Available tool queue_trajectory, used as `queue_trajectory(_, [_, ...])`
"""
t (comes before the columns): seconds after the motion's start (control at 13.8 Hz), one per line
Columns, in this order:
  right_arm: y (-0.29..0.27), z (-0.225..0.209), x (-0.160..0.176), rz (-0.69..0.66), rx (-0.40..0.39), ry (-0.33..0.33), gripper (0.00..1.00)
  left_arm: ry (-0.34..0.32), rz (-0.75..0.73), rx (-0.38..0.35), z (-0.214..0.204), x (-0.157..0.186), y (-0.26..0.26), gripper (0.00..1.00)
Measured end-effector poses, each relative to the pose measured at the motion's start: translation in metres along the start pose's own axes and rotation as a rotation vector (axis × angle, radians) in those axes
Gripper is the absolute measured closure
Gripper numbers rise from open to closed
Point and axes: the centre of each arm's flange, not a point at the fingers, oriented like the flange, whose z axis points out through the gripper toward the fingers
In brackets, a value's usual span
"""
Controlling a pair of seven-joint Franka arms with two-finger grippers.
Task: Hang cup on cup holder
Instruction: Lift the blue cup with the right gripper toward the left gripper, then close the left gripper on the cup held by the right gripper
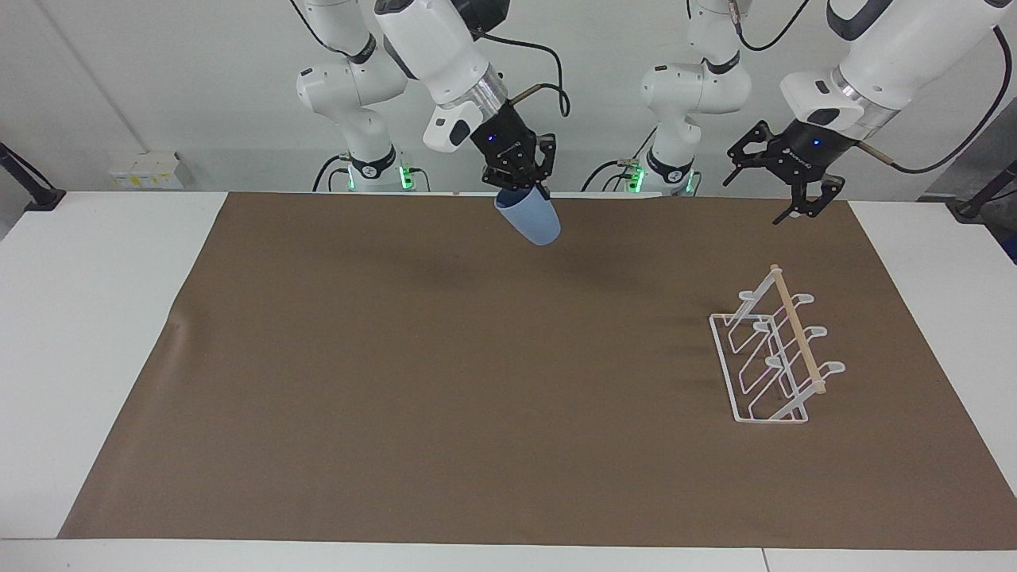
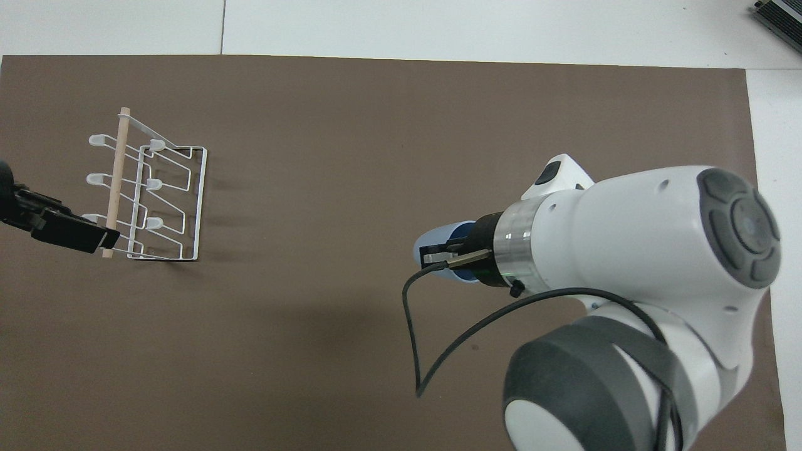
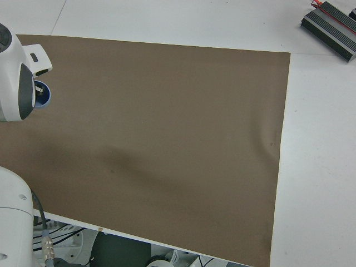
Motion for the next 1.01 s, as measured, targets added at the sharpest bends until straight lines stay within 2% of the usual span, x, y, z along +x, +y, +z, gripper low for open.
queue_trajectory(0.22, [-0.018,-0.001,-0.003,0.112,0.16,0.035,0.95,0.005,0.23,-0.021,0.008,0.0,0.013,0.0])
queue_trajectory(0.43, [-0.035,0.0,-0.01,0.196,0.292,0.073,0.95,0.048,0.399,-0.073,0.019,0.0,0.025,0.0])
queue_trajectory(0.65, [-0.043,0.001,-0.014,0.223,0.341,0.089,0.95,0.101,0.464,-0.081,0.028,0.0,0.031,0.0])
queue_trajectory(0.87, [-0.048,0.002,-0.016,0.248,0.36,0.103,0.95,0.158,0.561,-0.037,0.026,0.011,0.037,0.0])
queue_trajectory(1.01, [-0.051,-0.002,-0.014,0.284,0.4,0.09,0.95,0.185,0.604,-0.004,0.027,0.026,0.048,0.0])
